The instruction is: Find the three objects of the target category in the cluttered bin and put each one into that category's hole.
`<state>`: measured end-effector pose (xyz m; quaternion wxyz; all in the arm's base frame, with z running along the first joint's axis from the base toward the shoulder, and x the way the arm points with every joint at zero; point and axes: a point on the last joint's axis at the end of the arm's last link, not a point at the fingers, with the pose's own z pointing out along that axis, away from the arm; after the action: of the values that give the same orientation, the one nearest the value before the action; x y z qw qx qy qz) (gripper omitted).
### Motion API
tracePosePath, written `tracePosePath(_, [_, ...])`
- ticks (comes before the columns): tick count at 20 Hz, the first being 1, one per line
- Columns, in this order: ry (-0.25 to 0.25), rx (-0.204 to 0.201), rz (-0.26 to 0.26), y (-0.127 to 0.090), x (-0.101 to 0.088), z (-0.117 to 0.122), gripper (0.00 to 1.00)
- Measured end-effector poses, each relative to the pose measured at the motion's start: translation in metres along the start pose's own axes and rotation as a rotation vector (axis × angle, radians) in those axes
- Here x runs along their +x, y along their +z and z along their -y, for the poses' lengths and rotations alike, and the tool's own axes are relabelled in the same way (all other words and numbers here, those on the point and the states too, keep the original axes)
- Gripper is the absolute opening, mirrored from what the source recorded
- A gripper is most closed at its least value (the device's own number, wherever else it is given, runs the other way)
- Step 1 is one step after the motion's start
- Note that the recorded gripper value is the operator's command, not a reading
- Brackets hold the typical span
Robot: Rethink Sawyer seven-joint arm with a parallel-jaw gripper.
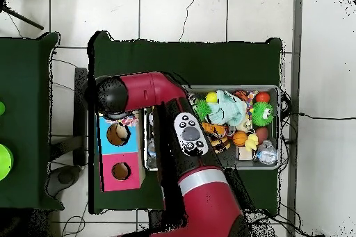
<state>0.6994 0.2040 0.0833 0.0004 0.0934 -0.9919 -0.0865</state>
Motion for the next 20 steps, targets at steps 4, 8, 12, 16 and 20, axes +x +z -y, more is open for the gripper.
tracePosePath(4, [-0.003, -0.005, -0.012, 0.008, 0.003, -0.003, 0.0])
tracePosePath(8, [-0.002, -0.006, -0.014, 0.01, 0.003, -0.003, 0.0])
tracePosePath(12, [-0.001, -0.006, -0.001, 0.012, 0.001, -0.003, 0.0])
tracePosePath(16, [-0.004, -0.006, 0.044, 0.024, -0.005, -0.006, 0.0])
tracePosePath(20, [-0.023, 0.003, 0.108, 0.045, -0.015, -0.019, 0.0])
